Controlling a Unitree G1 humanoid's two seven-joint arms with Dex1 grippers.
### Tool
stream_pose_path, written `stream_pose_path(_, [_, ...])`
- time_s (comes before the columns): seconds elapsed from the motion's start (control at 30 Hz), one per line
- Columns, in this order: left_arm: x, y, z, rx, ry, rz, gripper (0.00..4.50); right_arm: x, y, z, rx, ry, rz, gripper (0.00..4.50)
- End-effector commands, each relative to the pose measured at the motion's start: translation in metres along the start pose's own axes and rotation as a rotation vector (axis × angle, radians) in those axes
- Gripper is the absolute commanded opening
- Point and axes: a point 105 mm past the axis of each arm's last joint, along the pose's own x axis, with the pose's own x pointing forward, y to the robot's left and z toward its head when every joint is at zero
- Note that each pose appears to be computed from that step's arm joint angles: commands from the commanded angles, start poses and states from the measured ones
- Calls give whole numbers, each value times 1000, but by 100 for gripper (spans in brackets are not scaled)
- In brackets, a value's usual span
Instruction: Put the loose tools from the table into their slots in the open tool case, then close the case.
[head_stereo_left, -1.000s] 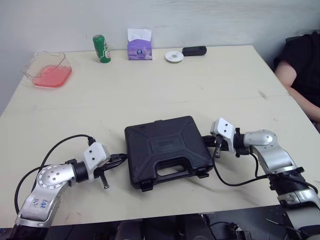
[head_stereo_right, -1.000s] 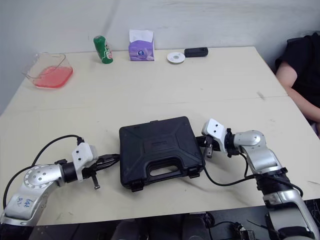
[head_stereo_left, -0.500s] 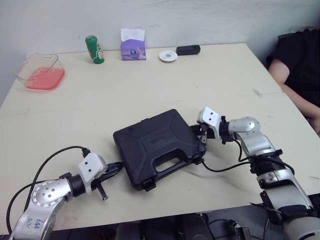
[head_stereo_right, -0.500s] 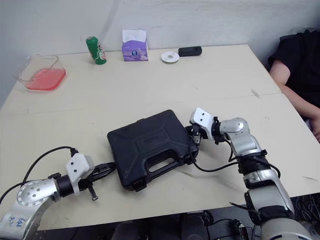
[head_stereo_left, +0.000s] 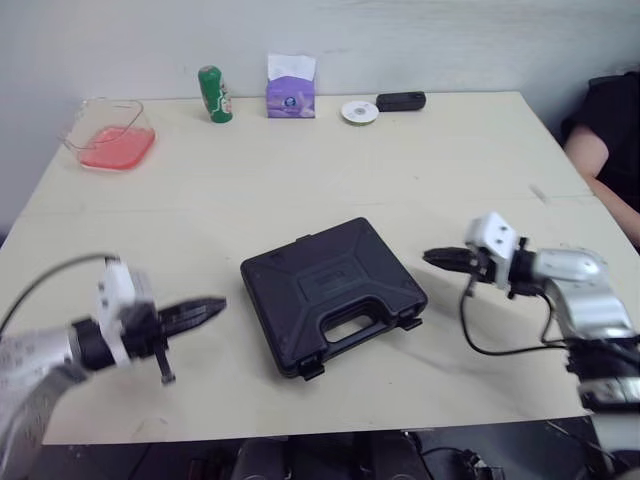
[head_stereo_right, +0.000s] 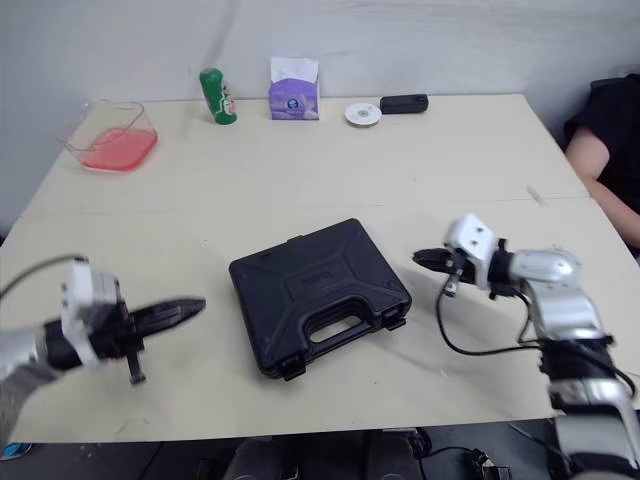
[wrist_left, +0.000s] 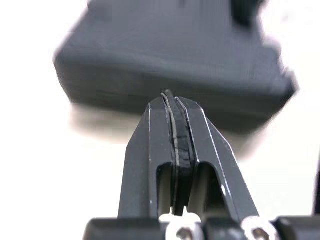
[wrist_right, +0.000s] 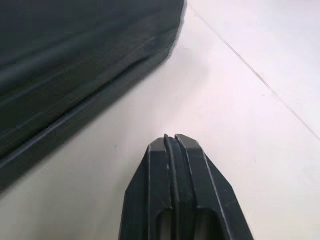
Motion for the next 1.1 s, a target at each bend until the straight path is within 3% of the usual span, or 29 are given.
stream_pose_path(0.03, [8,35,18,-1,-52,46,2,-24,22,15,34,-43,44,0])
stream_pose_path(0.23, [28,92,12,105,18,134,2,-39,67,4,159,22,106,0])
stream_pose_path(0.33, [41,115,-20,80,116,126,2,-29,101,-7,195,52,151,0])
stream_pose_path(0.7, [83,103,-48,50,114,-19,2,5,109,-21,189,56,89,0])
stream_pose_path(1.1, [65,69,-66,29,120,-75,2,29,83,-15,134,-9,72,0])
